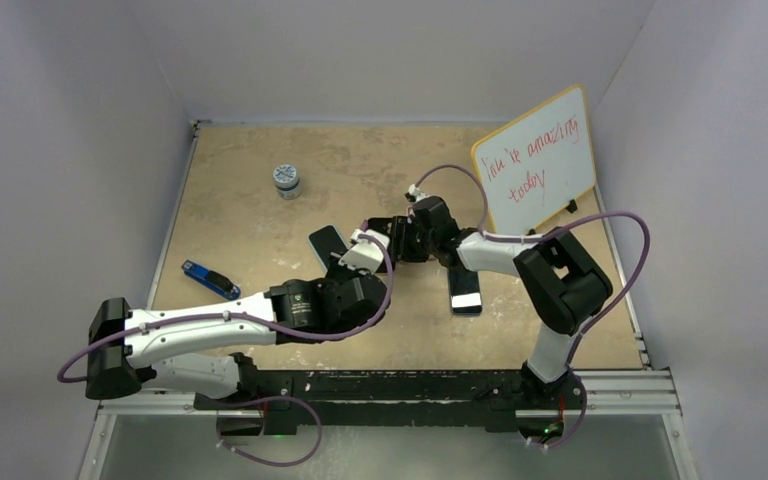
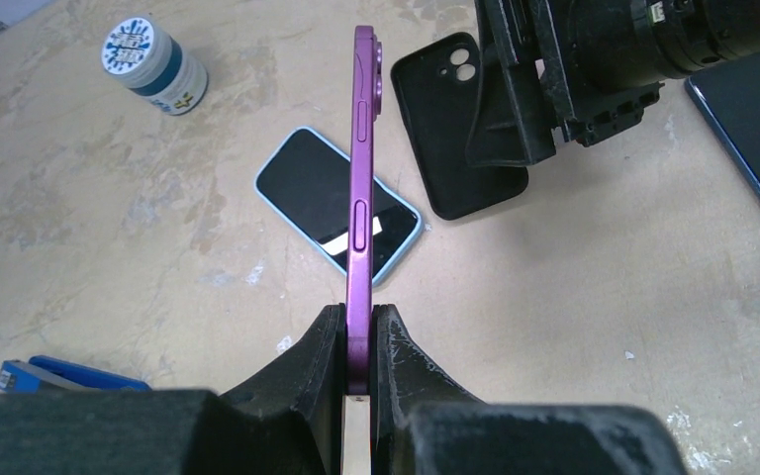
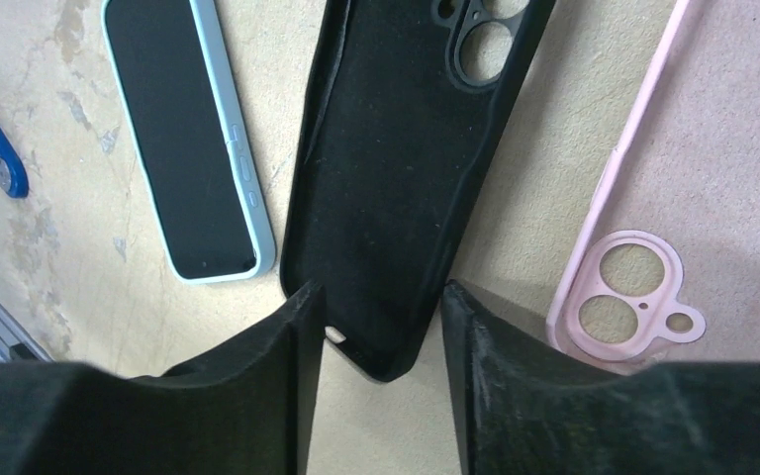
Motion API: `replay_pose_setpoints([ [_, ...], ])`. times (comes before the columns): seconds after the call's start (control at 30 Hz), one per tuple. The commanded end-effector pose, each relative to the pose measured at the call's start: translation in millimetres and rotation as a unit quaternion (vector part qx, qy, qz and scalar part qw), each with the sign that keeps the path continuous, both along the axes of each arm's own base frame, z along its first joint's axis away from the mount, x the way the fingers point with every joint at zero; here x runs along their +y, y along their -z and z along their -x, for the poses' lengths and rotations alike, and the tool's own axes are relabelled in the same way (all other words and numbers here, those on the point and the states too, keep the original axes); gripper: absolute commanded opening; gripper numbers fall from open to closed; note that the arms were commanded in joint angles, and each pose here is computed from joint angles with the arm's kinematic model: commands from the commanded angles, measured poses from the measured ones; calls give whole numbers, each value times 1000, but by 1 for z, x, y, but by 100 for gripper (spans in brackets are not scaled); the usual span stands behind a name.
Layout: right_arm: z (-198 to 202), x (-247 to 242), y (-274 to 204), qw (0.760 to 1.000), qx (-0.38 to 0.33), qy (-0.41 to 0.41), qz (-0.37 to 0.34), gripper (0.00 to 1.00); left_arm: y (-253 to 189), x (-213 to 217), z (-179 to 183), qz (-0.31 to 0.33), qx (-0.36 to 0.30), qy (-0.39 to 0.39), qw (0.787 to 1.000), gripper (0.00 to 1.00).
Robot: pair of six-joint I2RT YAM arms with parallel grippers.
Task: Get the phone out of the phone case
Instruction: Place the phone case at the center of the board, then place the phone at the center of the board.
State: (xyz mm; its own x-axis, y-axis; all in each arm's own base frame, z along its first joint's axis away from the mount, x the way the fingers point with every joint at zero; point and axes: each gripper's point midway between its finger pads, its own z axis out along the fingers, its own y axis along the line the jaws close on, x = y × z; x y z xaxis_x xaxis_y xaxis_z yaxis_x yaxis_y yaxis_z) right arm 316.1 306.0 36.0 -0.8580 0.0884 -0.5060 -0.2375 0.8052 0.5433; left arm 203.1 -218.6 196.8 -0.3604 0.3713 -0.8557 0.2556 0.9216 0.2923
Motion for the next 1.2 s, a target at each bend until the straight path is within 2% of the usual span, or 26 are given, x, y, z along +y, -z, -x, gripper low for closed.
replay_pose_setpoints([
  [0.0,0,-2,-31,999,-33,6,-20,55,-12,-11,-8,56,-6,11,998,0],
  [0.13,2,-9,-60,996,-70,28,-46,66,-1,-17,-12,74,14,24,997,0],
  [0.47,35,-19,-112,981,-102,52,-154,70,10,-34,-17,114,39,57,991,0],
  [0.53,42,-15,-119,978,-99,55,-176,71,14,-37,-18,107,39,61,992,0],
  [0.67,54,-4,-126,971,-89,59,-215,81,29,-44,-21,79,45,68,994,0],
  [0.9,58,4,-113,965,-52,81,-244,81,48,-60,-17,21,32,70,997,0],
  [1.17,56,10,-90,970,-21,82,-229,78,49,-75,-10,-14,8,75,997,0],
])
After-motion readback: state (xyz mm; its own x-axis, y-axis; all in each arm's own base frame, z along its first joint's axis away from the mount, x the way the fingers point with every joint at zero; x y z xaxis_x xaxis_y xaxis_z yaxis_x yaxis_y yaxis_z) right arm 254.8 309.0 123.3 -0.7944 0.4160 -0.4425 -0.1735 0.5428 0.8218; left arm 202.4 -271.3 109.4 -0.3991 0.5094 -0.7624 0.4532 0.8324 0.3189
